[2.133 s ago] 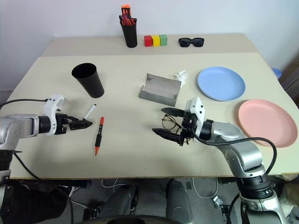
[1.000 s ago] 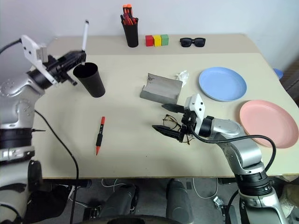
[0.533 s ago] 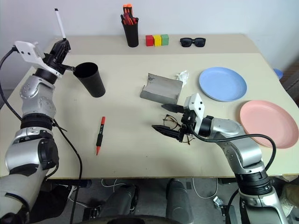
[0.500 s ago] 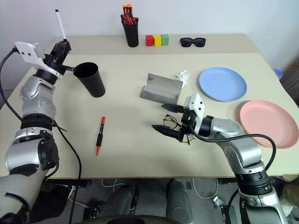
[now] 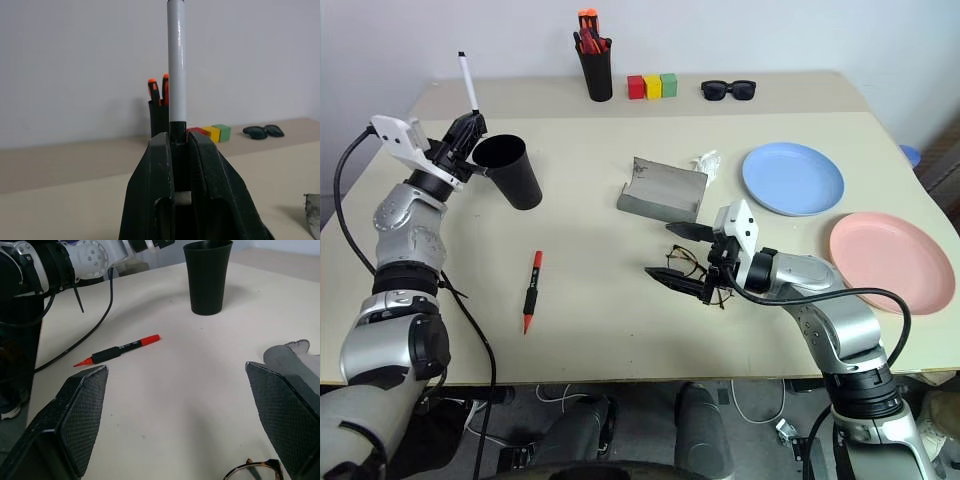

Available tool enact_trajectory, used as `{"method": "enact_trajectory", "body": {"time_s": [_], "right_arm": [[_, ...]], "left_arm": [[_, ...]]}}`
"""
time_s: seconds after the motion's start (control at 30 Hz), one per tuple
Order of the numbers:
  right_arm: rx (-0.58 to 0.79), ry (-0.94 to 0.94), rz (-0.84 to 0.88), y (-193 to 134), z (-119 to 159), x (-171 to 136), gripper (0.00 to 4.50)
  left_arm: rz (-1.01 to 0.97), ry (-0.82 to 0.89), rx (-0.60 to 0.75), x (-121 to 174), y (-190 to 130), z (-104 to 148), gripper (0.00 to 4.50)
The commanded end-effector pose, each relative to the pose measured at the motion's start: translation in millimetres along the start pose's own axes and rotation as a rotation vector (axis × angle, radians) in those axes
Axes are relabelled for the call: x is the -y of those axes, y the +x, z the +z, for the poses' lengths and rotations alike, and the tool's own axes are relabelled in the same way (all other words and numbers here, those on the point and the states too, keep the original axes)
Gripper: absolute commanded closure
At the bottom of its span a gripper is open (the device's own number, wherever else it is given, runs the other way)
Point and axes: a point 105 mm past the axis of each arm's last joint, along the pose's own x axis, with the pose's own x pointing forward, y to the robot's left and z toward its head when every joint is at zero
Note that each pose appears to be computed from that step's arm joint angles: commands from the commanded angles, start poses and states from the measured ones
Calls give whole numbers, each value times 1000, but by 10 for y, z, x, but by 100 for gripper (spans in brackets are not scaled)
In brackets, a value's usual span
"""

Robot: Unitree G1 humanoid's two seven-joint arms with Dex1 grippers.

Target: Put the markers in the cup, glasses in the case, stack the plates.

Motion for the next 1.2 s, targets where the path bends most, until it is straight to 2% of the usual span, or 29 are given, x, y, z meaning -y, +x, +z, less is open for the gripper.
{"method": "enact_trajectory", "body": {"time_s": [0.03,0.2,0.4,0.53,0.63,0.77,0.83,0.93,1.0,1.13,1.2], "right_arm": [[34,-58,0,-8,129,-4,0],[34,-63,-3,-16,127,4,0],[29,-76,-8,-17,121,16,0],[31,-75,-9,-26,130,23,0],[28,-77,-16,-57,129,44,0],[31,-77,-23,-92,136,66,0],[32,-75,-23,-109,137,78,0],[25,-81,-24,-119,136,103,0],[22,-82,-21,-118,126,108,0],[18,-78,-12,-91,104,94,0],[22,-75,-9,-75,110,88,0]], "left_arm": [[-8,20,46,0,2,125,269],[-11,28,47,1,-10,125,8],[-46,38,44,49,-2,152,3],[-222,-41,-2,327,-20,218,3],[-489,-111,-126,682,-214,423,3],[-538,-150,-240,795,-375,730,3],[-529,-161,-398,837,-509,673,3],[-495,-4,-613,895,-697,491,3],[-433,42,-676,912,-718,412,3],[-342,-110,-735,1085,-770,265,3],[-316,-36,-862,1153,-925,128,3]]}}
